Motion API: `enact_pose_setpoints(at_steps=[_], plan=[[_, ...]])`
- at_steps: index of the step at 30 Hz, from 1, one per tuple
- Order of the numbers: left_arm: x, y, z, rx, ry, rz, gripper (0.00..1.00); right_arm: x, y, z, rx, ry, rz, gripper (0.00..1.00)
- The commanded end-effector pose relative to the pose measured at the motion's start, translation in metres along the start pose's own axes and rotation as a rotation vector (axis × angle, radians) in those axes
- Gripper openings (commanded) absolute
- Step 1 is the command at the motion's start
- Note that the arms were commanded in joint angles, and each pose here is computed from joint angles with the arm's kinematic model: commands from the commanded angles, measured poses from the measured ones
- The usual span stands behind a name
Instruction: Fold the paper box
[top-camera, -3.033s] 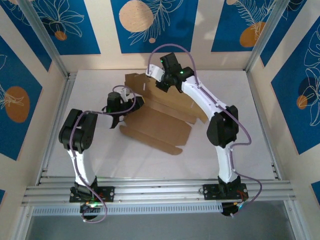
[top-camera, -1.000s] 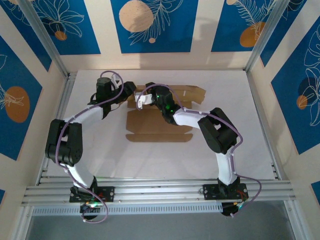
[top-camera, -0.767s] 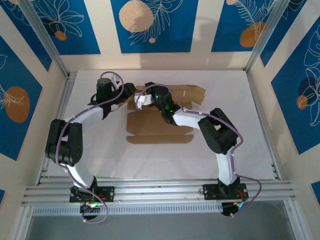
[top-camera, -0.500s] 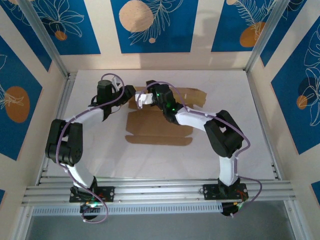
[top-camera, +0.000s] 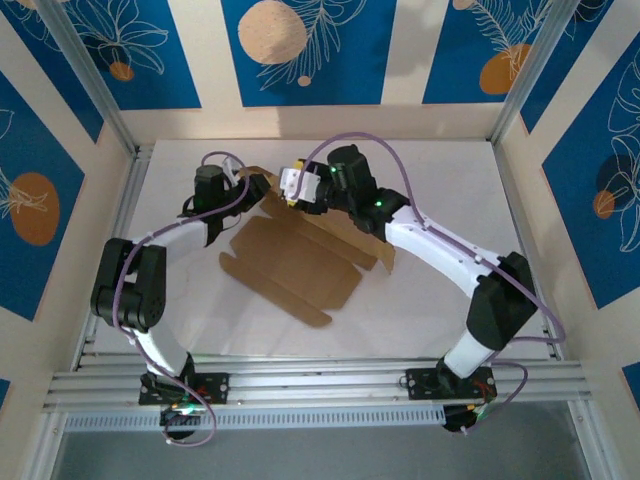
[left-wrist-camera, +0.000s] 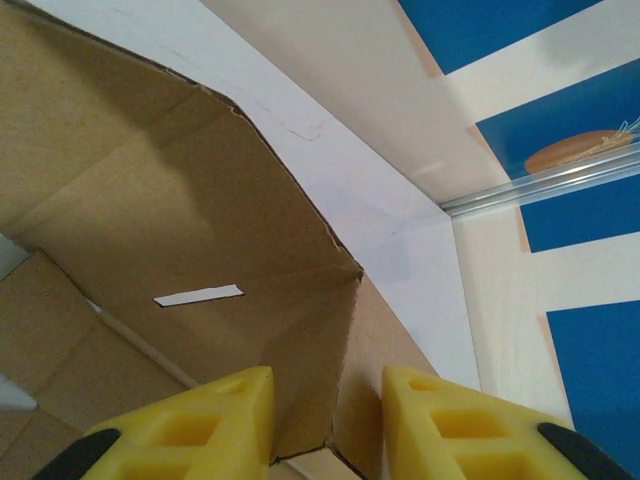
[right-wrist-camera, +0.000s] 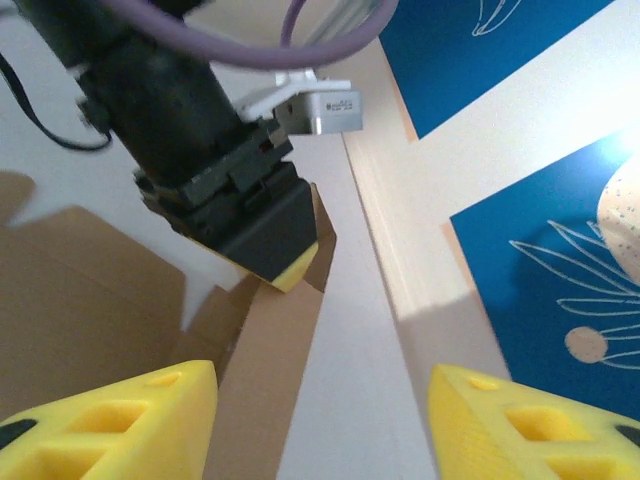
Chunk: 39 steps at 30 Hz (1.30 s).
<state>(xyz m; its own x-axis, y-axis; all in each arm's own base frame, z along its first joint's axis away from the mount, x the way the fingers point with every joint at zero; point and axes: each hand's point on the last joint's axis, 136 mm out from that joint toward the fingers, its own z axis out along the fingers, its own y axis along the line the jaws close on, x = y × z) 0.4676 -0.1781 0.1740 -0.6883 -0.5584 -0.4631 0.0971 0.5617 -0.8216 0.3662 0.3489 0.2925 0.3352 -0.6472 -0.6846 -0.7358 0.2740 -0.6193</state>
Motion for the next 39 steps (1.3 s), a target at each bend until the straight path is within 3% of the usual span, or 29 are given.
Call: enact_pose_setpoints(at_steps=[1,3,5,8,11,15,20,24,39], plan=[[-0.003,0.007,0.001,-0.023,-0.035,-0.009,0.33,-0.011,0.001,-0.010,-0.024,0.007,0.337,0.54],[-0.006,0.007,0.000,-0.030,-0.055,-0.017,0.33,-0.021,-0.027,-0.025,0.070,-0.004,0.703,0.48],[-0.009,0.008,-0.001,-0.039,-0.075,-0.031,0.34,-0.024,-0.028,-0.037,0.031,0.016,0.984,0.40],[-0.013,0.006,-0.005,-0.052,-0.106,-0.038,0.34,-0.032,0.000,-0.043,-0.112,0.013,1.233,0.25],[-0.015,0.003,-0.009,-0.068,-0.122,-0.033,0.34,0.000,0.025,-0.042,-0.121,0.161,1.543,0.11],[-0.017,-0.004,-0.015,-0.086,-0.151,-0.029,0.34,0.032,0.057,-0.040,-0.257,0.295,1.841,0.07],[-0.017,-0.014,-0.021,-0.109,-0.179,-0.009,0.34,0.052,0.075,-0.038,-0.331,0.317,2.010,0.09],[-0.017,-0.014,-0.022,-0.122,-0.188,-0.016,0.34,0.081,0.075,-0.039,-0.231,0.375,1.991,0.10],[0.007,-0.016,-0.033,-0.105,-0.227,-0.052,0.31,0.172,-0.001,-0.017,-0.109,0.295,2.027,0.12]])
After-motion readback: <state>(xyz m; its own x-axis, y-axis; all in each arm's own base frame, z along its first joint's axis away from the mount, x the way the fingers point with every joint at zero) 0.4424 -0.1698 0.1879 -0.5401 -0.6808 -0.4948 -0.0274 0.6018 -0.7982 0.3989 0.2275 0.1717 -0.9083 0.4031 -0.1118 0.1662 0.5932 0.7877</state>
